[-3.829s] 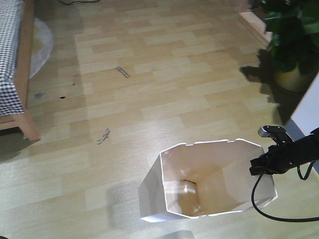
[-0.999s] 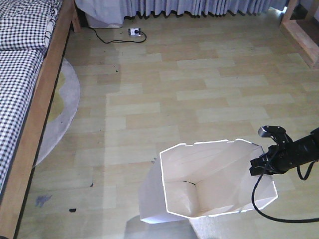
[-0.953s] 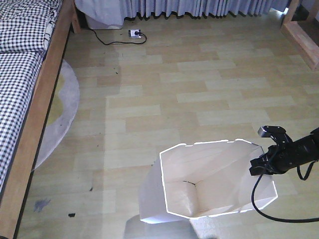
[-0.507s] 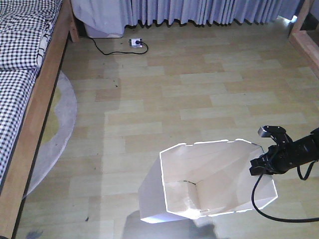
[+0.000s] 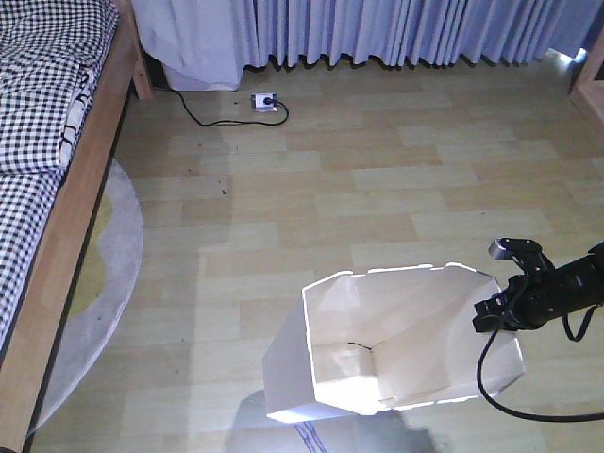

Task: Move trash bin to bedside with robot
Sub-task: 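Carry the bin in the right gripper while driving to the bedside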

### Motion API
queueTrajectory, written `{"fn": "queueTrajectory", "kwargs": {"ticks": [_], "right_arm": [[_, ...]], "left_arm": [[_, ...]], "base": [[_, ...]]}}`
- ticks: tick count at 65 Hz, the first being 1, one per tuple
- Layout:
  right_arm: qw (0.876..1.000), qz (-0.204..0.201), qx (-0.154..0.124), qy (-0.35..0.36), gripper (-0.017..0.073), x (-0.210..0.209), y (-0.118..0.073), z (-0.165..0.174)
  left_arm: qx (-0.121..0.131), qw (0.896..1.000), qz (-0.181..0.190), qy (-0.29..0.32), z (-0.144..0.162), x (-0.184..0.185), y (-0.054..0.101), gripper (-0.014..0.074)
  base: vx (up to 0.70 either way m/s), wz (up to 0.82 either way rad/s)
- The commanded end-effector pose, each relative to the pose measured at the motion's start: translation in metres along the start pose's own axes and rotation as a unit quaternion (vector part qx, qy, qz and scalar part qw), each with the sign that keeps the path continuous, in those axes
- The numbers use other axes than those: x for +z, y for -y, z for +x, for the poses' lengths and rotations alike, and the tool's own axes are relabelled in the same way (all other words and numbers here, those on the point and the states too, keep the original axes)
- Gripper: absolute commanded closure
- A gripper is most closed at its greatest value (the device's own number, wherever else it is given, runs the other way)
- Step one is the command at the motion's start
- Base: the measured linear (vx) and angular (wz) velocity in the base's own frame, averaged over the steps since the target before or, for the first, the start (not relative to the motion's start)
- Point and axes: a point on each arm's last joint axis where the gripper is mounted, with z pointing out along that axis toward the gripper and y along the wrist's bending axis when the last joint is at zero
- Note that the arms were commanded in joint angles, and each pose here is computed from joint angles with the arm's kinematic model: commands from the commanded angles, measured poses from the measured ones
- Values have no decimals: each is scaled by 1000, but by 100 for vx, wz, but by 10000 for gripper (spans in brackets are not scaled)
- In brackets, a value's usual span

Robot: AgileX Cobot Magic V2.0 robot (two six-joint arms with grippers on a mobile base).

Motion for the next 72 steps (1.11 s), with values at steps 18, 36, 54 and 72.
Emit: {"fn": "queueTrajectory", "kwargs": {"ticks": [18, 36, 54, 72], "right_arm": [[996, -85, 6, 38, 564, -24, -24, -17], [996, -85, 6, 38, 564, -24, -24, -17], [996, -85, 6, 38, 564, -24, -24, -17], [996, -85, 6, 38, 564, -24, -24, -17]], "left_arm": [[-3, 999, 5, 51, -15, -2, 1, 600], [-3, 999, 5, 51, -15, -2, 1, 600], [-3, 999, 5, 51, -15, -2, 1, 600], [-3, 999, 5, 51, -15, -2, 1, 600]], "base": [[29, 7], [28, 6], [30, 7], [30, 6]]}}
